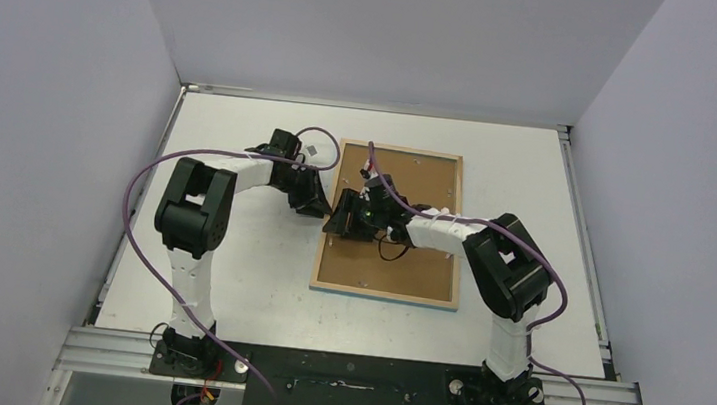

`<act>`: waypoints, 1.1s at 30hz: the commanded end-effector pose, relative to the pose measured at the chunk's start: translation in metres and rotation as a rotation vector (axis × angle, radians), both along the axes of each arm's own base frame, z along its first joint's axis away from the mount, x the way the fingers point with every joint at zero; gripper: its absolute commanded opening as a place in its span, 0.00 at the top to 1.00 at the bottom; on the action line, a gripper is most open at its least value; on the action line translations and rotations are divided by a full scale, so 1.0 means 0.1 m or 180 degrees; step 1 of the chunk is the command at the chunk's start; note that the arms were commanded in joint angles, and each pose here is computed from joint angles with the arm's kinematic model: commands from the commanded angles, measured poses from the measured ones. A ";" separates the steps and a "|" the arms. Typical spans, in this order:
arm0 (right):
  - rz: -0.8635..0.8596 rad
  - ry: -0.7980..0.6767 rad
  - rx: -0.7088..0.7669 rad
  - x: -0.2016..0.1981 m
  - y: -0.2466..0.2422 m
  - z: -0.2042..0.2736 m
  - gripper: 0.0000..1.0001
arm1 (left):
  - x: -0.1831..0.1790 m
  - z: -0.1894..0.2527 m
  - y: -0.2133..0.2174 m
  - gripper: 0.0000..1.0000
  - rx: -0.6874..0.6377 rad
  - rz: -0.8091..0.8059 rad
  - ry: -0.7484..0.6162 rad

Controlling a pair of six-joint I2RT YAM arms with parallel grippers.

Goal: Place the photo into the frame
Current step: Install the photo frame at the center of the board.

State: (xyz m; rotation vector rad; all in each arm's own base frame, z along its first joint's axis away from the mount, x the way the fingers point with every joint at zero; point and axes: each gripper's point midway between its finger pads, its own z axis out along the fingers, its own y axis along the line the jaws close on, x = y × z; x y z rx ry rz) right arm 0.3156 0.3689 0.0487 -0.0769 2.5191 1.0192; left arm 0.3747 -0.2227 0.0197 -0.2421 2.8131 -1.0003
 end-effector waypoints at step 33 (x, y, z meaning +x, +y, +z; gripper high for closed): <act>0.0398 -0.0161 0.0212 -0.25 0.28 -0.01 0.47 | -0.46 -0.44 0.05 0.81 0.0080 0.0060 0.0565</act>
